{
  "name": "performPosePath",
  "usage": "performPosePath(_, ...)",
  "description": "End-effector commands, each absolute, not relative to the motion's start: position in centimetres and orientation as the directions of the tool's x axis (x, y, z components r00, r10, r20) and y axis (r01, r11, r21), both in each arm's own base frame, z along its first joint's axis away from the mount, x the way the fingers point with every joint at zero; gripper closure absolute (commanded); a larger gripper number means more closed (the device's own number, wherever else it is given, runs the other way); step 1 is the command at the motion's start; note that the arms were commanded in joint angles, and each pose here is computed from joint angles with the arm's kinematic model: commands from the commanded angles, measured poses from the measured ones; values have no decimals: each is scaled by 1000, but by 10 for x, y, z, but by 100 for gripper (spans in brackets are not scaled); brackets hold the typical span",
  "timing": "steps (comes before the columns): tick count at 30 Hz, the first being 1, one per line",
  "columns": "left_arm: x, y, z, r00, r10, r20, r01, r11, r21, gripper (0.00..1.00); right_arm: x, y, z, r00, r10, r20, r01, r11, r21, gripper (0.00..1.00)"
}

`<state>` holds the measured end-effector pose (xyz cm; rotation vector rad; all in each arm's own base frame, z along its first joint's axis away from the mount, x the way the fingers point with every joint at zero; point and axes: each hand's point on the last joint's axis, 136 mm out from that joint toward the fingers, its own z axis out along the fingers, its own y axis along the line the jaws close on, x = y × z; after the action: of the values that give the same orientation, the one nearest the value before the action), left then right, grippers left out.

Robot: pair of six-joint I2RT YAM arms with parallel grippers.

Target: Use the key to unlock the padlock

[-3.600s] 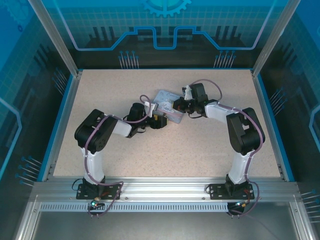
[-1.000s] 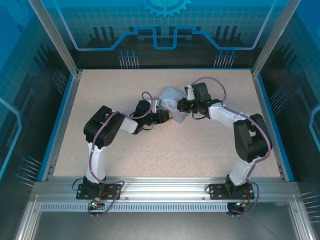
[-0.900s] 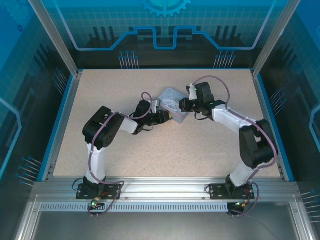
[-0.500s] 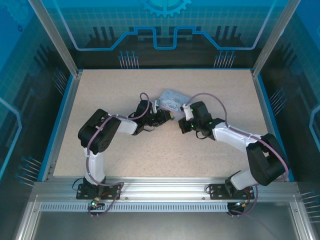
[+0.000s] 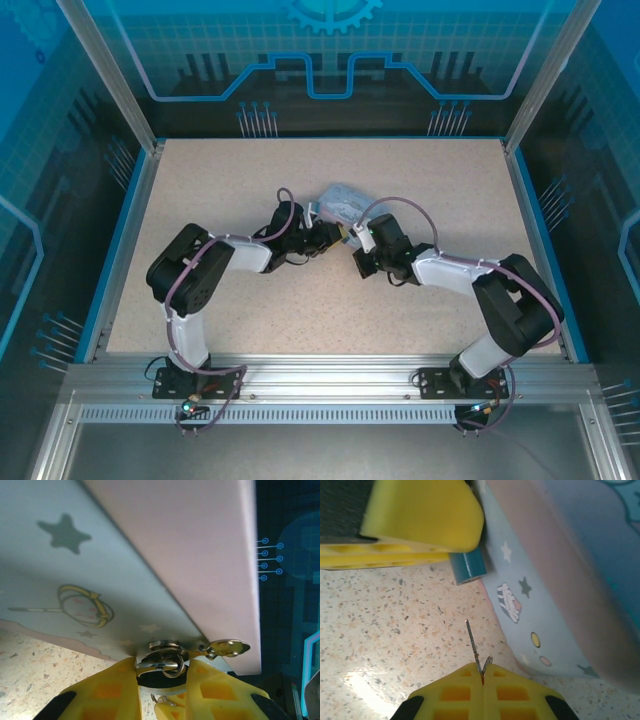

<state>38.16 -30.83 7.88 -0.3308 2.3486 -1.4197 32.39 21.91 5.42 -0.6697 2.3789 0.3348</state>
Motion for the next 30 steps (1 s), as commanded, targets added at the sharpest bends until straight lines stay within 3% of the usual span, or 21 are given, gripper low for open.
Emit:
performPosePath(1, 377, -312, 99, -900, -387, -201, 18, 427, -904, 89, 339, 221, 65, -631, -383, -674, -534, 845, 19, 100)
performPosePath(21, 370, -320, 110, -903, -393, -175, 7, 393, -920, 91, 346, 229, 69, -594, -386, -705, -551, 835, 6, 100)
performPosePath(30, 371, -327, 115, -907, -398, -135, -23, 369, -929, 92, 327, 209, 76, -617, -356, -701, -506, 863, 7, 100)
